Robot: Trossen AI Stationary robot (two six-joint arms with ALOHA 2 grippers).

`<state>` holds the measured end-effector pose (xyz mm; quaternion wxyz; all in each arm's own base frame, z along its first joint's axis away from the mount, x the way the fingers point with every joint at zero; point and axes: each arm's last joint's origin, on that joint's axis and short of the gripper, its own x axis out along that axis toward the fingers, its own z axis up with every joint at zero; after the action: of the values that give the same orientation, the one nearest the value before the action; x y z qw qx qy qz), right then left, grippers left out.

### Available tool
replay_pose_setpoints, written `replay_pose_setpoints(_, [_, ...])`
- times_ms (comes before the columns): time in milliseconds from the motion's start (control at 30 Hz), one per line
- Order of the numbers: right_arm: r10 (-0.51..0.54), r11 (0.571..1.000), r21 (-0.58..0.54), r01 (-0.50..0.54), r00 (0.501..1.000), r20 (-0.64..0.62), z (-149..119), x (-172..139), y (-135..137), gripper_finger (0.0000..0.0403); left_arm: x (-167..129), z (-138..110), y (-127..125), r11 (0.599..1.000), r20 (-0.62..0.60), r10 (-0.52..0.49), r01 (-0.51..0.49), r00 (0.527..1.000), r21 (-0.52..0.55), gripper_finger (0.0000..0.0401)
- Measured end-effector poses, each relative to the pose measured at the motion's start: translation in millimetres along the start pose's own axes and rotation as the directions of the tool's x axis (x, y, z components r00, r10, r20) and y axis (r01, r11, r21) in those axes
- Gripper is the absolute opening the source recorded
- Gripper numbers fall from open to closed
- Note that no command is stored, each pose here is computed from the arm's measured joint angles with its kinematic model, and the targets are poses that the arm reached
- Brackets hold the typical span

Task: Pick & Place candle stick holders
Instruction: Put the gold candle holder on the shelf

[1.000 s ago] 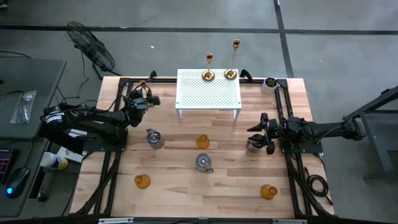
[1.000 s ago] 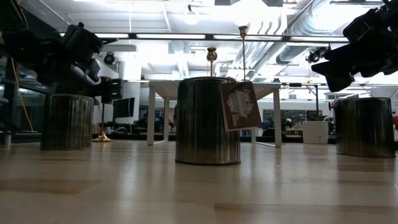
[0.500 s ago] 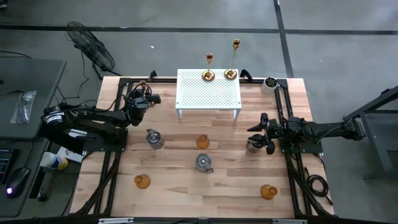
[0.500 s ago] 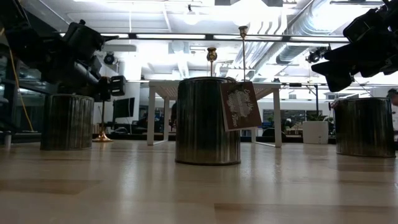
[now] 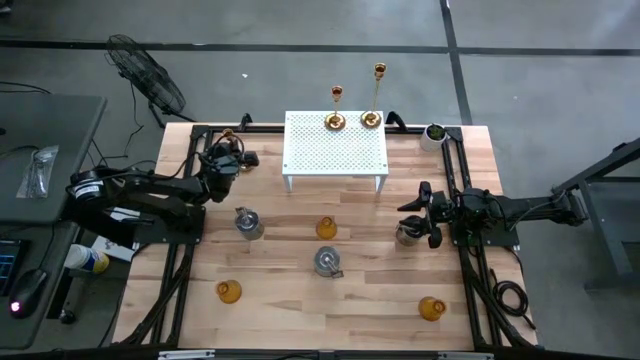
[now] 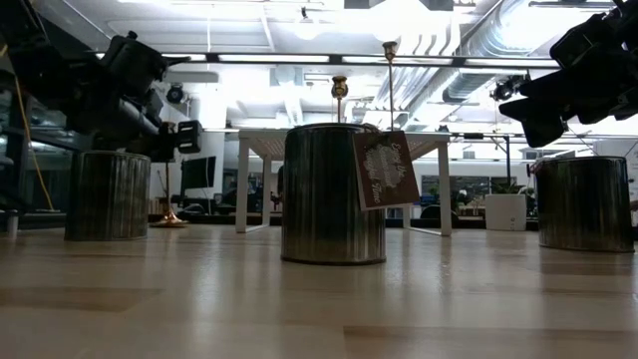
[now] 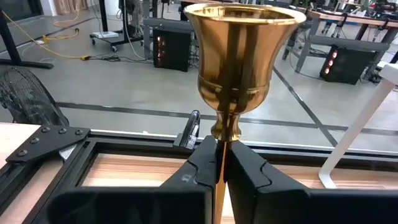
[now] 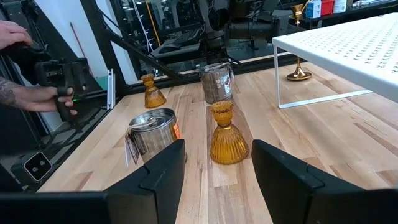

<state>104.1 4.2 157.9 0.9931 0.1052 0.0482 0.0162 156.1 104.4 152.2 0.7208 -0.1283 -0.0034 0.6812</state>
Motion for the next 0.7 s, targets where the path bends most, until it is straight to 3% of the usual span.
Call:
replay_pose_setpoints(267, [0.0,1.0,0.0,0.0,1.0,0.0,0,0,0,0.0179,4,18,-17,0.996,0.018,-0.05,0.048,0.999,0.08,0.0021])
replay_pose_setpoints(467, [0.0,1.0,0.0,0.0,1.0,0.0,0,0,0,0.0179,8,57,-48,0.971,0.044,-0.145,0.134,0.988,0.199,0.0017])
replay_pose_setpoints(700, [0.0,1.0,0.0,0.0,1.0,0.0,0,0,0,0.0179,9,107,-76,0.958,0.08,-0.156,0.131,0.985,0.255,0.0016])
